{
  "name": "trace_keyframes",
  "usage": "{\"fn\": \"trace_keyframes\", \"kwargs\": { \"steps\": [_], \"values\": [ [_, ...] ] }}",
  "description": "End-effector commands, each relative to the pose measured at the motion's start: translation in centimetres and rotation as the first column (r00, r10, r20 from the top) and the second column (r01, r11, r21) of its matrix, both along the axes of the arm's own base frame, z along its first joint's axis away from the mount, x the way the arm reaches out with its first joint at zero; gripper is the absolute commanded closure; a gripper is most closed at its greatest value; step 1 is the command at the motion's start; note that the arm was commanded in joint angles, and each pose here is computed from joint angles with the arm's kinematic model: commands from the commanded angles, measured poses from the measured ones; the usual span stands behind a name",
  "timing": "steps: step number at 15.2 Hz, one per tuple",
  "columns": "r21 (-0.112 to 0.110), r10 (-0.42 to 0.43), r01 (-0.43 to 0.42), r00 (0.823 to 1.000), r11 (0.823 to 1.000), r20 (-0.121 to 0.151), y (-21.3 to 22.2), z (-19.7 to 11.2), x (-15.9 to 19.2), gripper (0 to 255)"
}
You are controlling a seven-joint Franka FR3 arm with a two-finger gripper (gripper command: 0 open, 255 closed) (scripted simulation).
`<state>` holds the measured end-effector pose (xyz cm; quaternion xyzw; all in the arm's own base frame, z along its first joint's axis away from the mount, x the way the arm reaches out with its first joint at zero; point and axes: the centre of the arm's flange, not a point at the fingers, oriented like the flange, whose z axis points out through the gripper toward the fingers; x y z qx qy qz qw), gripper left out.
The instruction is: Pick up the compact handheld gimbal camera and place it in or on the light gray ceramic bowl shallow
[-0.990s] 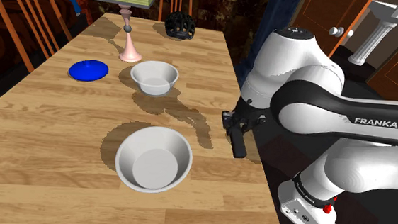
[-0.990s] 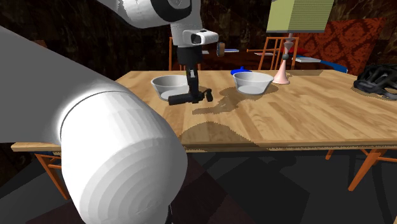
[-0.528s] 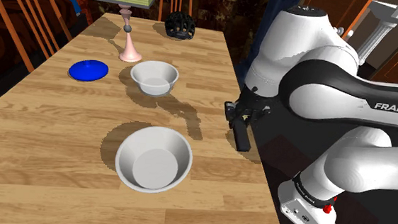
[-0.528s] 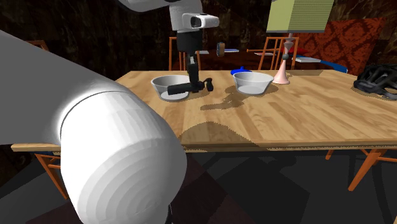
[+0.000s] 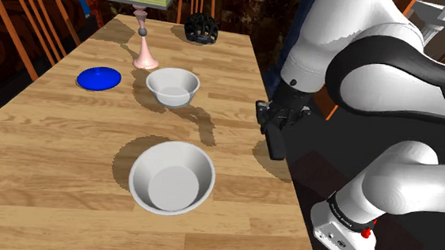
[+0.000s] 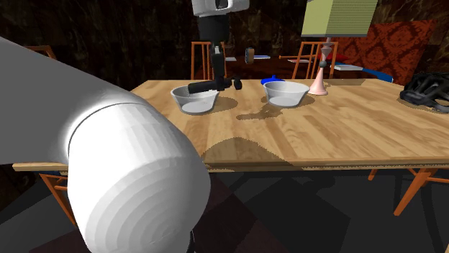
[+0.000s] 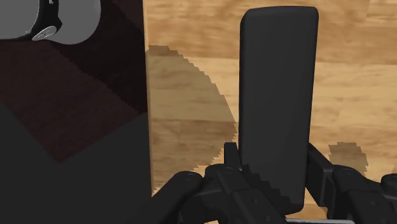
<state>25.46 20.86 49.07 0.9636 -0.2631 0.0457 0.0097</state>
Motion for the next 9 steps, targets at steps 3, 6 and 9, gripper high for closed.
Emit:
{"fn": "trace_keyframes", "kwargs": {
  "steps": [3,6,9],
  "values": [
    [0.0,0.0,0.0,1.0,1.0,0.0,0.7,0.4,3.9,255],
    [0.0,0.0,0.0,1.0,1.0,0.0,1.4,0.4,7.8,255],
    [0.0,0.0,0.0,1.0,1.0,0.0,2.2,0.5,11.7,255]
  ]
}}
